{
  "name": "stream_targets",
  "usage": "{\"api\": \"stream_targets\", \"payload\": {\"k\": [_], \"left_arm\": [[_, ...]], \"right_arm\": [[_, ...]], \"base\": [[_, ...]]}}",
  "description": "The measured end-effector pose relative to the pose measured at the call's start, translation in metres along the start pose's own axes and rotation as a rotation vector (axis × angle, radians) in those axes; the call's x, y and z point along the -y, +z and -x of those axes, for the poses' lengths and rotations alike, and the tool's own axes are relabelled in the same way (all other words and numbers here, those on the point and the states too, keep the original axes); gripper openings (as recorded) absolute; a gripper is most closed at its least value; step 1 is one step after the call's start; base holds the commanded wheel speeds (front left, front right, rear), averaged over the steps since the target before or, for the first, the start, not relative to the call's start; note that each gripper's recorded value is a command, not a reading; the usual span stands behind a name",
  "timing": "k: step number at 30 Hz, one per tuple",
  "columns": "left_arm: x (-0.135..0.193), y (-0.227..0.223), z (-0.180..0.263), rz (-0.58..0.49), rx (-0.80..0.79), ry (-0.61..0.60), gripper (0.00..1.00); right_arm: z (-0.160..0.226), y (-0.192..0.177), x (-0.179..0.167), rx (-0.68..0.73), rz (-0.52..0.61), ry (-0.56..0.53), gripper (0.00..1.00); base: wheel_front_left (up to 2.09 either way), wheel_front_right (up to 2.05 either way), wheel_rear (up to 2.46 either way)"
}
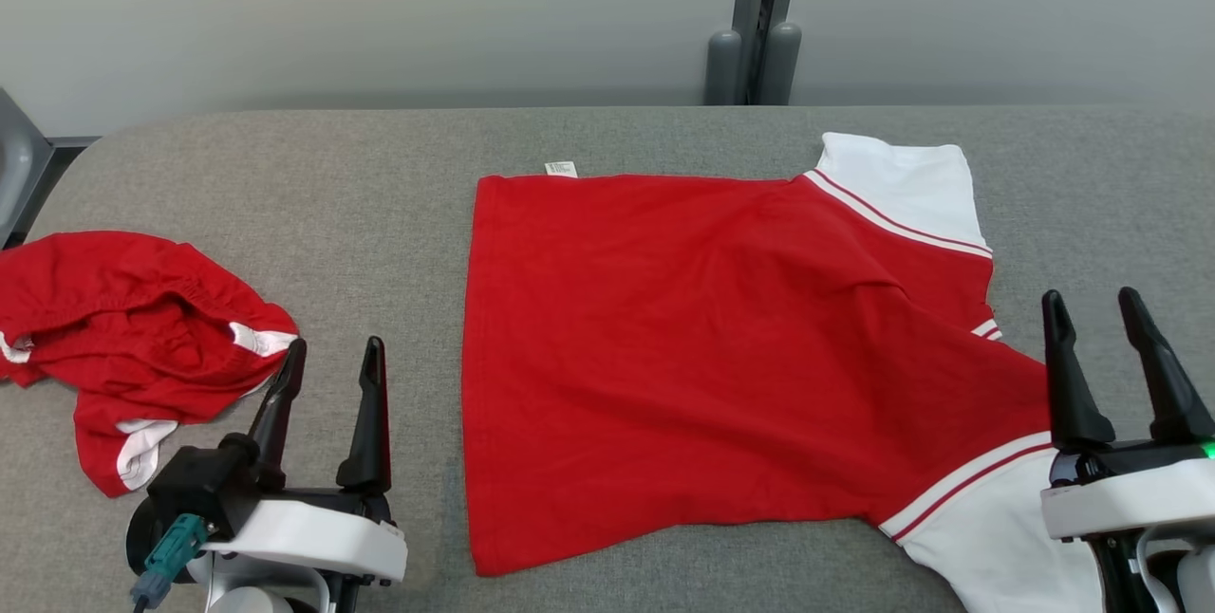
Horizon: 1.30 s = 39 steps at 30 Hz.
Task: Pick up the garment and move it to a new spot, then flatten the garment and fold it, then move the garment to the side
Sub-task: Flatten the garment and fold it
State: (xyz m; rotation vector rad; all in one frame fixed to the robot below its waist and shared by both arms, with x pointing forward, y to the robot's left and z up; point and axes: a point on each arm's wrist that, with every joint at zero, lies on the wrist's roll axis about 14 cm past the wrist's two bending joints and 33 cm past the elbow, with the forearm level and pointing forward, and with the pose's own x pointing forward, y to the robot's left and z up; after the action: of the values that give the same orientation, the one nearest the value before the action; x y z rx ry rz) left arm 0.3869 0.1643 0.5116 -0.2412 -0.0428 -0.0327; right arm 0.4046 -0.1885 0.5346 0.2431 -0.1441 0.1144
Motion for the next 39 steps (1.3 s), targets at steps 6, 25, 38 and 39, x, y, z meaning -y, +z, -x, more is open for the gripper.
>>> {"api": "stream_targets", "payload": {"k": [6,25,38,39], "left_arm": [[0.001,-0.016,0.001,0.011,-0.037,-0.009,1.00],[0.023,-0.075,0.008,0.065,-0.296,-0.109,1.00],[0.049,-0.121,0.040,0.079,-0.625,-0.196,1.00],[0.049,-0.123,0.043,0.078,-0.646,-0.197,1.00]], "right_arm": [[0.002,-0.008,0.010,-0.006,0.016,-0.043,1.00],[0.025,-0.040,0.047,-0.248,-0.026,-0.118,1.00],[0.097,-0.091,0.071,-0.705,-0.182,-0.243,1.00],[0.100,-0.093,0.073,-0.720,-0.193,-0.254,1.00]], "base": [[0.00,0.00,0.00],[0.00,0.00,0.00],[0.00,0.00,0.00],[0.00,0.00,0.00]]}}
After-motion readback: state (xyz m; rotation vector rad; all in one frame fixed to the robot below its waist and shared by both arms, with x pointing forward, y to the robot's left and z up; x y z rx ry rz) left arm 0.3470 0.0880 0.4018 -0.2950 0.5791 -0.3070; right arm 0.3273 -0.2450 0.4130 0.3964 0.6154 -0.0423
